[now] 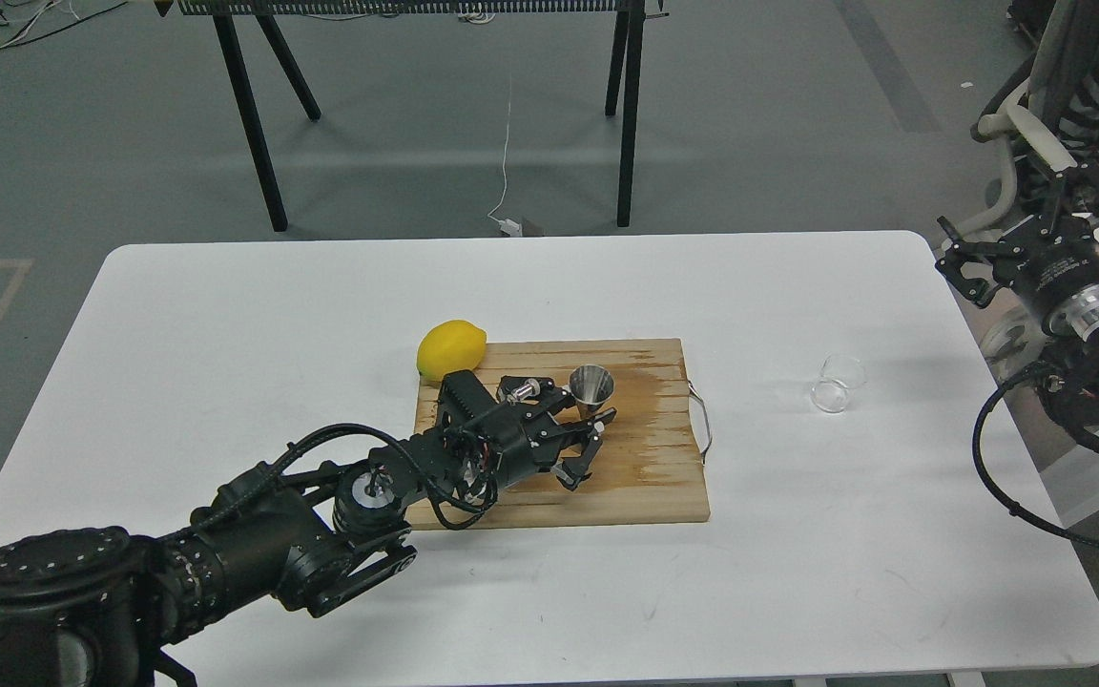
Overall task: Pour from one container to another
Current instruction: 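Lower the jigger upright onto the board and open the left gripper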
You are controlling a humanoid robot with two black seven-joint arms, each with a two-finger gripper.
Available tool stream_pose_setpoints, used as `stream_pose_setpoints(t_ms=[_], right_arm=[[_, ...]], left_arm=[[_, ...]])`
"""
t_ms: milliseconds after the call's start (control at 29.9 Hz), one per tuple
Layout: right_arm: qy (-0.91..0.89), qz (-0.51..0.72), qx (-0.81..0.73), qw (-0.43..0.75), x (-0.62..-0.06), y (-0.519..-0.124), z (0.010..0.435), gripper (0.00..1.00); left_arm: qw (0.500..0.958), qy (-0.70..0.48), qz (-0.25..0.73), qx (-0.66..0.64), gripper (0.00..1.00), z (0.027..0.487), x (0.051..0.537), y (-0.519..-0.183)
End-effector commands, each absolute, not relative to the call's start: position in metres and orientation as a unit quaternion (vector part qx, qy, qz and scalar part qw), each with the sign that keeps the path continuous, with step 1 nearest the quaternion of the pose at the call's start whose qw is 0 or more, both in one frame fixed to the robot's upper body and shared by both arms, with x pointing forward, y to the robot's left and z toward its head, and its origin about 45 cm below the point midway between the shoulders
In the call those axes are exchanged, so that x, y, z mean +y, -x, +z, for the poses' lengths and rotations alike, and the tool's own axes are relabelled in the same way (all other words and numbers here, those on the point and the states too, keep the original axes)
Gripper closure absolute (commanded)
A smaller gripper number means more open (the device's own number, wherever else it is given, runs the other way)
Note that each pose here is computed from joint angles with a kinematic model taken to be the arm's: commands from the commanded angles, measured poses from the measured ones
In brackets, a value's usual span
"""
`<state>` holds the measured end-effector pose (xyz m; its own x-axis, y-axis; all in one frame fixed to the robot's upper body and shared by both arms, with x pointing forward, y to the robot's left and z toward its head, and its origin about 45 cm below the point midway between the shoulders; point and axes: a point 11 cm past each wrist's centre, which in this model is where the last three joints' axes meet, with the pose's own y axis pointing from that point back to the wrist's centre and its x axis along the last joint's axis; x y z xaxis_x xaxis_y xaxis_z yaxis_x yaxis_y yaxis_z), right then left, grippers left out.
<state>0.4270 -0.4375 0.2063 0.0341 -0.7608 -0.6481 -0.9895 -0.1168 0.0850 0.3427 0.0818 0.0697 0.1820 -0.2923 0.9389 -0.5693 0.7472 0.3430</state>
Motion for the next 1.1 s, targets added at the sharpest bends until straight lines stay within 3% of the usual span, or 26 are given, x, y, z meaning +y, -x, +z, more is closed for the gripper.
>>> stream_pose_setpoints(t_ms=[0, 134, 234, 435, 635, 1070], right_arm=[[0.691, 0.286, 0.634, 0.200, -0.4373, -0.4270, 0.2061, 0.00], [0.690, 0.286, 0.634, 0.200, -0.4375, -0.4265, 0.2055, 0.00], [0.690, 0.286, 0.634, 0.199, -0.4373, -0.4265, 0.2052, 0.00], [0.692, 0.285, 0.634, 0.197, -0.4375, -0.4267, 0.2058, 0.00], [0.693, 0.285, 0.633, 0.197, -0.4366, -0.4272, 0.2060, 0.00], [0.693, 0.284, 0.633, 0.197, -0.4371, -0.4275, 0.2070, 0.00]], left_arm=[[0.689, -0.342, 0.100, -0.631, 0.51, 0.0691, 0.0824, -0.3426], [0.689, -0.341, 0.101, -0.632, 0.38, 0.0693, 0.0825, -0.3428], [0.689, -0.339, 0.100, -0.632, 0.21, 0.0693, 0.0822, -0.3424], [0.689, -0.339, 0.098, -0.633, 0.08, 0.0685, 0.0834, -0.3425], [0.692, -0.338, 0.096, -0.631, 0.03, 0.0663, 0.0837, -0.3399], [0.695, -0.316, 0.103, -0.638, 0.03, 0.0746, 0.0751, -0.3386]])
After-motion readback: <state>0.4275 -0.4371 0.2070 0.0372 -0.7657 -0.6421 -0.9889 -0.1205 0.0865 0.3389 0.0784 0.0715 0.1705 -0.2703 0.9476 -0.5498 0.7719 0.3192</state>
